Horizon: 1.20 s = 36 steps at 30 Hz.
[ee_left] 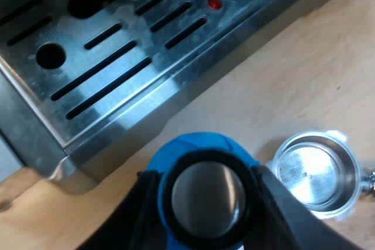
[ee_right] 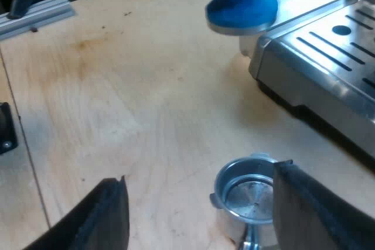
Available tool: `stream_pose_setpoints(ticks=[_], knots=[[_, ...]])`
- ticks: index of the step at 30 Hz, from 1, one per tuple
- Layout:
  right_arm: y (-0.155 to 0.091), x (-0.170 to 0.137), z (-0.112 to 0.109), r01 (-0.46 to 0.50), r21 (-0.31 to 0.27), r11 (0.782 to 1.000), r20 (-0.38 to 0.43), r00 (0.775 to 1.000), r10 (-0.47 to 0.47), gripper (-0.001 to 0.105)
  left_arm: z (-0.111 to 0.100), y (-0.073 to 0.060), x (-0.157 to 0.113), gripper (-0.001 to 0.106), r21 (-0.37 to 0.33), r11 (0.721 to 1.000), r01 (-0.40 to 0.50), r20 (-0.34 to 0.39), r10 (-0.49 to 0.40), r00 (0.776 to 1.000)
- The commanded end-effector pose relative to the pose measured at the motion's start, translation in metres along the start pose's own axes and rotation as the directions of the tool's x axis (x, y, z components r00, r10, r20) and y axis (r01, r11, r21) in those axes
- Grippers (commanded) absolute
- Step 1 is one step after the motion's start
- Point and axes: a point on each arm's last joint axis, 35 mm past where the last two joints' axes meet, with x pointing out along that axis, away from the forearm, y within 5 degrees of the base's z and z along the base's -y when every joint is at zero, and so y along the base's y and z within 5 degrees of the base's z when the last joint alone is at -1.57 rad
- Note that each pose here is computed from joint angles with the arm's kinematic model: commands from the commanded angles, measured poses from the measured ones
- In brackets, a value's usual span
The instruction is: Grind coffee beans and then tamp
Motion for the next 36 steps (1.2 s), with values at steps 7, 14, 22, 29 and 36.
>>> stream_pose_setpoints(ticks=[7,14,22,29,36], knots=[[-0.001,-0.001,0.004,0.016,-0.013,1.0,0.025,1.0,-0.016,0.055,-0.027,0.018,0.021,0.0,-0.031,0.999,-0.037,-0.038,0.036,0.999],[-0.001,-0.001,0.004,0.016,-0.013,1.0,0.025,1.0,-0.016,0.055,-0.045,0.024,0.035,0.0,-0.034,0.997,-0.073,-0.045,0.072,0.996],[-0.001,-0.001,0.004,0.016,-0.013,1.0,0.025,1.0,-0.016,0.055,-0.056,0.027,0.048,0.0,-0.054,0.996,-0.07,-0.003,0.069,0.998],[-0.001,-0.001,0.004,0.016,-0.013,1.0,0.025,1.0,-0.016,0.055,-0.06,0.031,0.063,0.0,-0.059,0.996,-0.074,-0.037,0.071,0.997],[-0.001,-0.001,0.004,0.016,-0.011,1.0,0.025,1.0,-0.016,0.055,-0.065,0.034,0.079,0.0,-0.07,0.994,-0.083,-0.117,0.075,0.99]])
